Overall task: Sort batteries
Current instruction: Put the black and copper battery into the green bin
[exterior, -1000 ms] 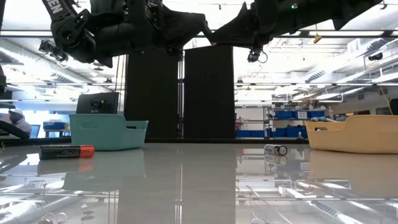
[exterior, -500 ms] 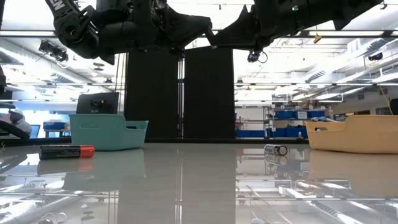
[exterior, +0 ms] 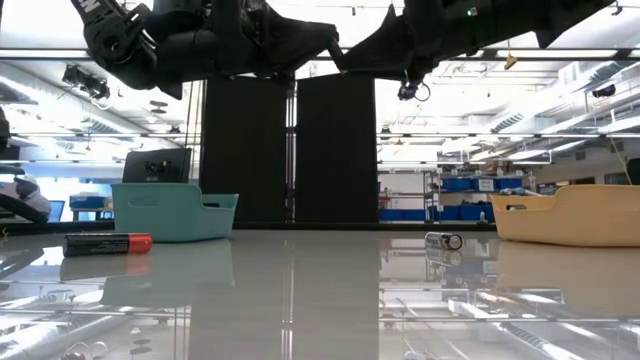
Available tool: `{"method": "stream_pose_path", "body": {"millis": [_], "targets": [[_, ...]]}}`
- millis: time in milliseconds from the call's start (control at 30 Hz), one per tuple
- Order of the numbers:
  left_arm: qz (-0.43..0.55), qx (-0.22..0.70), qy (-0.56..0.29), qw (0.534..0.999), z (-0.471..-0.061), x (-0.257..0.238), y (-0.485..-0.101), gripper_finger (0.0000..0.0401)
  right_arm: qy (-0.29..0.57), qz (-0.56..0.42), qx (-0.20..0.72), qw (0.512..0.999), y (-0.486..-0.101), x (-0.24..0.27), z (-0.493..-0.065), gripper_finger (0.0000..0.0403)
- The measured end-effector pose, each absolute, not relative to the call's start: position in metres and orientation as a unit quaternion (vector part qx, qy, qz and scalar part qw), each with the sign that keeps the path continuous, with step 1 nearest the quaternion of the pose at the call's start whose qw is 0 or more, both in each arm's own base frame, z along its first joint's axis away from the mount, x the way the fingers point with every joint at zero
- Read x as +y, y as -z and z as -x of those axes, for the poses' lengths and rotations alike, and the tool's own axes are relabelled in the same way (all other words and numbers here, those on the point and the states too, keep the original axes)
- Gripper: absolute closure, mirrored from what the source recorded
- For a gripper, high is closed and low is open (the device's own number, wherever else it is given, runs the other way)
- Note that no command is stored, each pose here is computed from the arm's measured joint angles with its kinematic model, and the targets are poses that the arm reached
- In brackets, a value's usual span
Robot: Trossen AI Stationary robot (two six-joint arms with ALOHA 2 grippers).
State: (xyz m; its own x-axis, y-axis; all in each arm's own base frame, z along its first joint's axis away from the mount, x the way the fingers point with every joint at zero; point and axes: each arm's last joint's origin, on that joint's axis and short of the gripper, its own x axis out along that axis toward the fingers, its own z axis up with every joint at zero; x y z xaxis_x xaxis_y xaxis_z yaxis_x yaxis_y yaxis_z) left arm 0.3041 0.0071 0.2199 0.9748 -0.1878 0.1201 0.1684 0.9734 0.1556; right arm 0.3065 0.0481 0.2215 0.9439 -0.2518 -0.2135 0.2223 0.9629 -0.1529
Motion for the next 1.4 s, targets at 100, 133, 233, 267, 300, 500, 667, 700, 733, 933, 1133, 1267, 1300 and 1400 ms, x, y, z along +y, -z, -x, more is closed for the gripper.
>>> {"method": "stream_pose_path", "body": {"millis": [100, 133, 233, 267, 300, 500, 667, 700, 733, 933, 1133, 1267, 1300, 1400], "targets": [[-0.083, -0.048, 0.084, 0.992, -0.300, 0.008, -0.223, 0.0342, 0.139, 0.072, 0.131, 0.979, -0.219, 0.047, -0.305, 0.0262], [-0.086, -0.040, 0.076, 0.993, -0.298, 0.008, -0.226, 0.0342, 0.148, 0.077, 0.138, 0.976, -0.218, 0.047, -0.305, 0.0259], [-0.095, -0.001, 0.059, 0.994, -0.290, 0.008, -0.234, 0.0342, 0.171, 0.092, 0.159, 0.968, -0.214, 0.044, -0.303, 0.0254], [-0.099, 0.016, 0.052, 0.994, -0.287, 0.008, -0.237, 0.0342, 0.176, 0.098, 0.166, 0.965, -0.212, 0.044, -0.303, 0.0253], [-0.100, 0.034, 0.046, 0.993, -0.284, 0.008, -0.240, 0.0342, 0.179, 0.102, 0.173, 0.963, -0.211, 0.043, -0.302, 0.0253], [-0.093, 0.200, 0.012, 0.975, -0.265, 0.003, -0.247, 0.0343, 0.189, 0.115, 0.217, 0.951, -0.203, 0.034, -0.300, 0.0254], [-0.068, 0.372, -0.031, 0.925, -0.248, -0.001, -0.239, 0.0343, 0.200, 0.106, 0.242, 0.944, -0.198, 0.027, -0.298, 0.0253], [-0.060, 0.394, -0.036, 0.917, -0.245, -0.002, -0.236, 0.0343, 0.202, 0.103, 0.244, 0.943, -0.198, 0.026, -0.298, 0.0254], [-0.052, 0.415, -0.039, 0.908, -0.242, -0.002, -0.234, 0.0343, 0.205, 0.101, 0.246, 0.942, -0.197, 0.024, -0.298, 0.0255], [-0.028, 0.507, -0.067, 0.859, -0.226, 0.000, -0.220, 0.0343, 0.208, 0.097, 0.248, 0.941, -0.197, 0.020, -0.298, 0.0259], [-0.025, 0.535, -0.066, 0.842, -0.231, 0.000, -0.204, 0.0343, 0.211, 0.094, 0.248, 0.941, -0.197, 0.018, -0.298, 0.0261], [-0.026, 0.556, -0.048, 0.829, -0.239, -0.001, -0.188, 0.0343, 0.209, 0.092, 0.245, 0.942, -0.198, 0.018, -0.299, 0.0260], [-0.025, 0.564, -0.046, 0.824, -0.241, 0.000, -0.184, 0.0343, 0.208, 0.092, 0.245, 0.943, -0.198, 0.018, -0.299, 0.0261], [-0.026, 0.586, -0.037, 0.809, -0.246, 0.001, -0.171, 0.0343, 0.208, 0.091, 0.245, 0.943, -0.198, 0.018, -0.299, 0.0264]]}}
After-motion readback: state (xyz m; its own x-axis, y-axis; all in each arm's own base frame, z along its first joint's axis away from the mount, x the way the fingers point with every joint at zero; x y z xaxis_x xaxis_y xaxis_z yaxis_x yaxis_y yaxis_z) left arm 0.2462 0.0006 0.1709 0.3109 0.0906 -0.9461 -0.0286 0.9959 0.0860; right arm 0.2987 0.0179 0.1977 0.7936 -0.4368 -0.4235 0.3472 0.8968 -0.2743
